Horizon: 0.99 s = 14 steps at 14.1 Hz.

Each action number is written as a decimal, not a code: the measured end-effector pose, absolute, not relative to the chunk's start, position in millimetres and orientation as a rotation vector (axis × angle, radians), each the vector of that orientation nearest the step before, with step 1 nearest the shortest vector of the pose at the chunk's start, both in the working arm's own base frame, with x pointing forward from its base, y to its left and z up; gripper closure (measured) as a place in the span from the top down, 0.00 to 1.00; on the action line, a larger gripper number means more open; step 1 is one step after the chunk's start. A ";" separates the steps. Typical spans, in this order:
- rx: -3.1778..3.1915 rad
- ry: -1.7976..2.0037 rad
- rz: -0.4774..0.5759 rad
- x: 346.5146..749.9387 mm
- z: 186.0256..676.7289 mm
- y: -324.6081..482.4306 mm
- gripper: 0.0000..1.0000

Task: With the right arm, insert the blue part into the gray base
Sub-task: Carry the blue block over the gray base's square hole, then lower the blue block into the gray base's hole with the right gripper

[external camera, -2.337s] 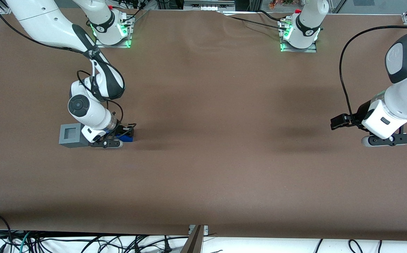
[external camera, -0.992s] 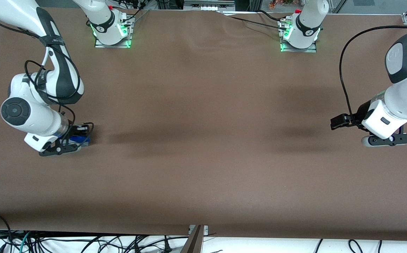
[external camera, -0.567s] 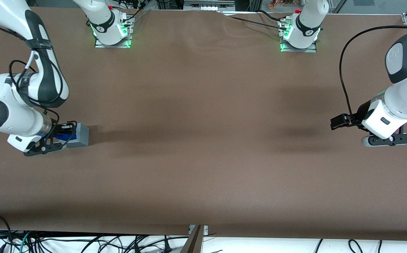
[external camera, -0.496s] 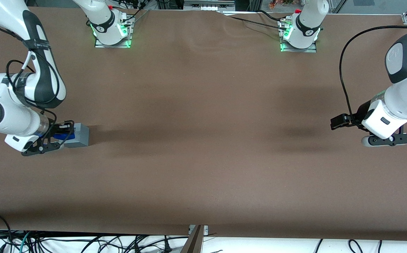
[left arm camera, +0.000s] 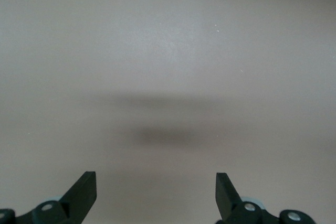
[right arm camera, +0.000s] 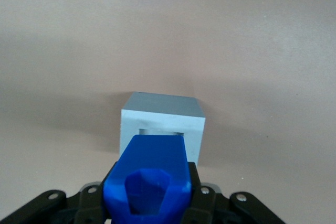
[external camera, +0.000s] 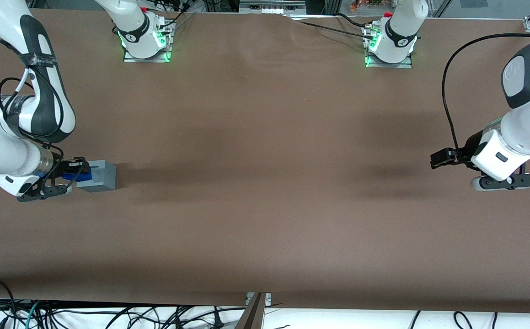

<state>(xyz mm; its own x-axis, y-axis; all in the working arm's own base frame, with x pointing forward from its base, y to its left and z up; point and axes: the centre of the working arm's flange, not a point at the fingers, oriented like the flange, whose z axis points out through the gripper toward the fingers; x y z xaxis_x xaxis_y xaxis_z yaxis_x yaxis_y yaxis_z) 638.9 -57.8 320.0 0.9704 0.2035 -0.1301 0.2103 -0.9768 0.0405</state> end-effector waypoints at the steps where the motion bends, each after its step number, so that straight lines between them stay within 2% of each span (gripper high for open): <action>1: 3.064 0.315 -0.180 637.1 314.7 -61.0 0.51; 14: 3.068 0.309 -0.096 609.0 295.0 -61.8 0.51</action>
